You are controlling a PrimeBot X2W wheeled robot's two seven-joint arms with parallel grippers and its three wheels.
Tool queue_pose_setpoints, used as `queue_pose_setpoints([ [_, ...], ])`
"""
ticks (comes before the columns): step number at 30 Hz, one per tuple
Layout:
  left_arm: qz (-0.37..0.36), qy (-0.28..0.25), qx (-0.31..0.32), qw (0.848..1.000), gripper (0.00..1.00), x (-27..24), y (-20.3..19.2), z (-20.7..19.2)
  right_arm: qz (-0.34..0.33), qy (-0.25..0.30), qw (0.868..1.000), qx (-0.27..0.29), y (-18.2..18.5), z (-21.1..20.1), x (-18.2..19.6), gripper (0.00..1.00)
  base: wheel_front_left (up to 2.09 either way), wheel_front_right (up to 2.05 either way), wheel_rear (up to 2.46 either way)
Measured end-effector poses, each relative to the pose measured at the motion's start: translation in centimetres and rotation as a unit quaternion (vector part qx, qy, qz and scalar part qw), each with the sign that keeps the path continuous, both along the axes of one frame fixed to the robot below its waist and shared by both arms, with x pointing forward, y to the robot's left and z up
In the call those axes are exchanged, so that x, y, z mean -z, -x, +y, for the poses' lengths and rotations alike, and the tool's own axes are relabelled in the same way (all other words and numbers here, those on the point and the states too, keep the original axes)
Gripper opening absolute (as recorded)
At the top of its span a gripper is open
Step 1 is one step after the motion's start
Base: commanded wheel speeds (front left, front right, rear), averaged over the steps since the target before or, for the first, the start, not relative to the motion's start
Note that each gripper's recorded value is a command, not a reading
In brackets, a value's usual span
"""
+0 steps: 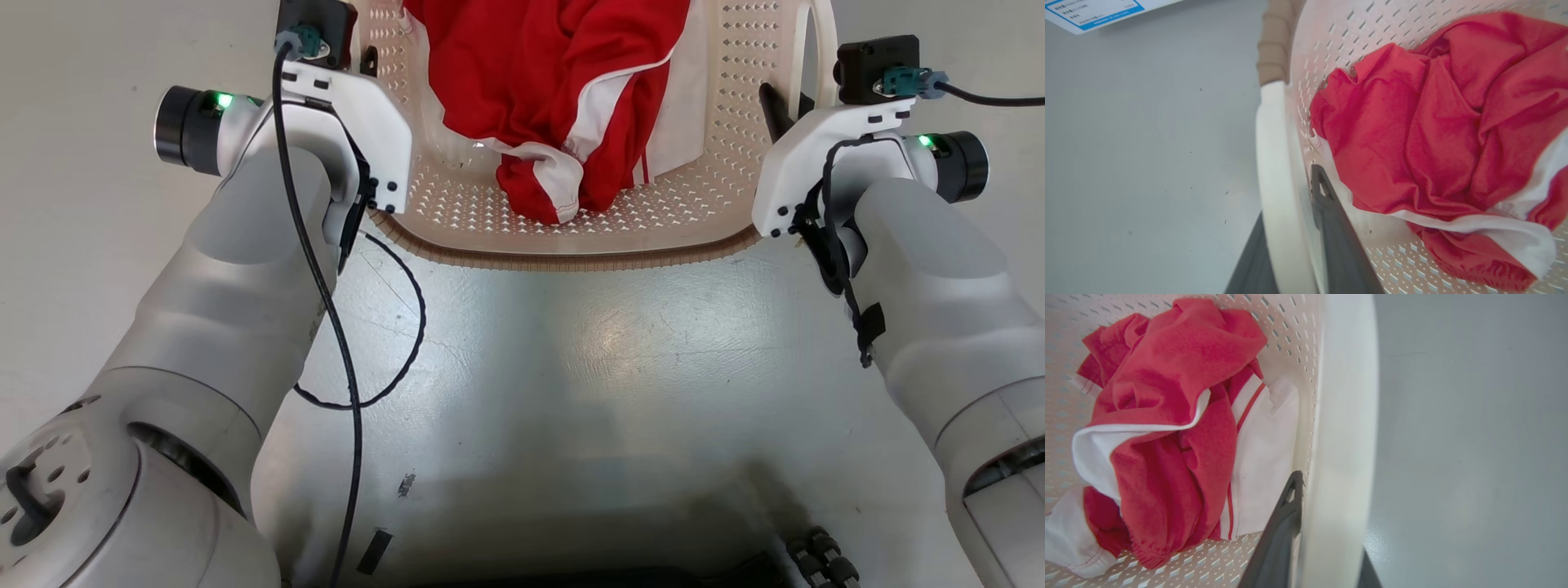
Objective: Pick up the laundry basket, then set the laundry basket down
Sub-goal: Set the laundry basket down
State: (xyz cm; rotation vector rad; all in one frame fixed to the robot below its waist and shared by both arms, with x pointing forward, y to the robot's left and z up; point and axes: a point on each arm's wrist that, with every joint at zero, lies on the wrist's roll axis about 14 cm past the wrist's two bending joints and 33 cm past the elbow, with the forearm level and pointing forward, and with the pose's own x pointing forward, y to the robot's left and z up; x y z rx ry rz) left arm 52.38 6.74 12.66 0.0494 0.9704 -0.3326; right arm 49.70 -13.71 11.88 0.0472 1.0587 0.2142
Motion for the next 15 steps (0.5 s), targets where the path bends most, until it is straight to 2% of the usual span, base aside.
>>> queue_pose_setpoints([
  [15,0.008,-0.011,-0.004,1.0,0.0,-0.04,0.05,0.62,-0.005,0.001,1.0,-0.007,-0.35,0.5,0.08,0.0,0.0,0.0,0.0],
])
